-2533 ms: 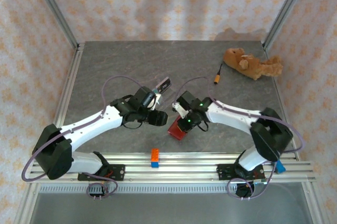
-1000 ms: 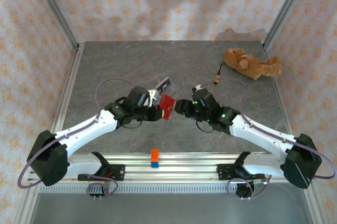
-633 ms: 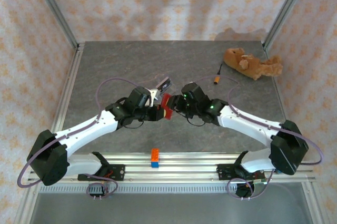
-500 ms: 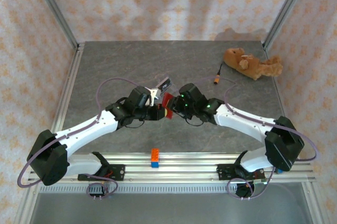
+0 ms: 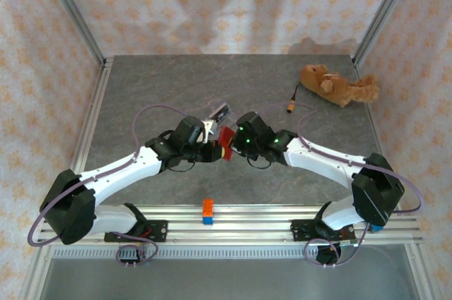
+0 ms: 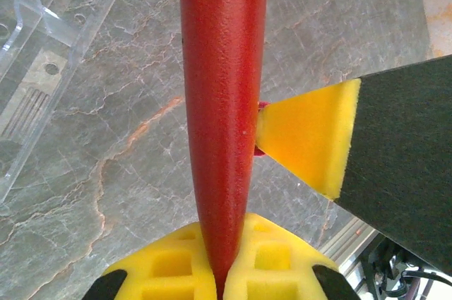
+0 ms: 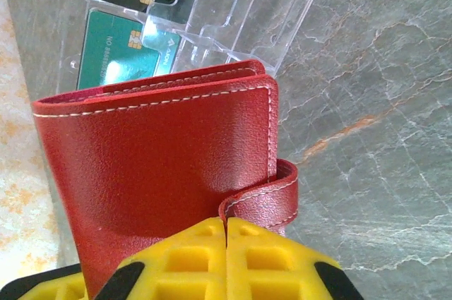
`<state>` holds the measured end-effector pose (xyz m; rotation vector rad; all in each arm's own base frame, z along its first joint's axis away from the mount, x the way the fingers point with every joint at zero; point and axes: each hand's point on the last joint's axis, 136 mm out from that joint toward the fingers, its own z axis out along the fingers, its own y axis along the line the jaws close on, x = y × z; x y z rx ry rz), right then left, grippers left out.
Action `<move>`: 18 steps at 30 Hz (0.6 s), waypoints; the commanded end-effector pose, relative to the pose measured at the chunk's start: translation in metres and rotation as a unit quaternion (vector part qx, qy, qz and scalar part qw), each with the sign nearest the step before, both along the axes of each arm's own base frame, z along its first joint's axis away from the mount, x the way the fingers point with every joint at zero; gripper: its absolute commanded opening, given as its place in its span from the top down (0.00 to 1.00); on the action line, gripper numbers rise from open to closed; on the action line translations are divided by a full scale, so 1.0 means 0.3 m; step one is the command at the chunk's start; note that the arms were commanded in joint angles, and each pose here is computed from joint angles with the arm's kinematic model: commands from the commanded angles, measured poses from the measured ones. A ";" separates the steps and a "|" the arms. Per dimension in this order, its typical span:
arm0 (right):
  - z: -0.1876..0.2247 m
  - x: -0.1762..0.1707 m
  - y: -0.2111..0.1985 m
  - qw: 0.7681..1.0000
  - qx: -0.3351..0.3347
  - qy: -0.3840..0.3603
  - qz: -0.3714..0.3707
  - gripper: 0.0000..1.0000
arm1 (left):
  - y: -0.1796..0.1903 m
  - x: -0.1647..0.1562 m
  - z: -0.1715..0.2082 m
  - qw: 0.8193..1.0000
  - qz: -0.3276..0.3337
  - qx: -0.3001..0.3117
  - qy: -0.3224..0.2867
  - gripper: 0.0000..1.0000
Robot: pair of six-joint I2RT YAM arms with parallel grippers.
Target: Put the credit cards into the card holder
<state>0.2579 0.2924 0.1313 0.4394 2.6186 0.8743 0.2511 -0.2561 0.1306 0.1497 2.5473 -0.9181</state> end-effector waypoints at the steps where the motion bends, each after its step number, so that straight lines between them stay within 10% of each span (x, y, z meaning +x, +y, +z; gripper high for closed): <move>1: -0.050 0.000 -0.125 0.996 -0.077 -0.007 -0.039 1.00 | 0.008 0.031 0.037 0.999 0.004 0.010 -0.037 1.00; 18: -0.048 -0.047 -0.311 0.988 -0.140 -0.046 -0.046 1.00 | -0.080 0.030 -0.012 0.998 0.024 -0.056 0.002 1.00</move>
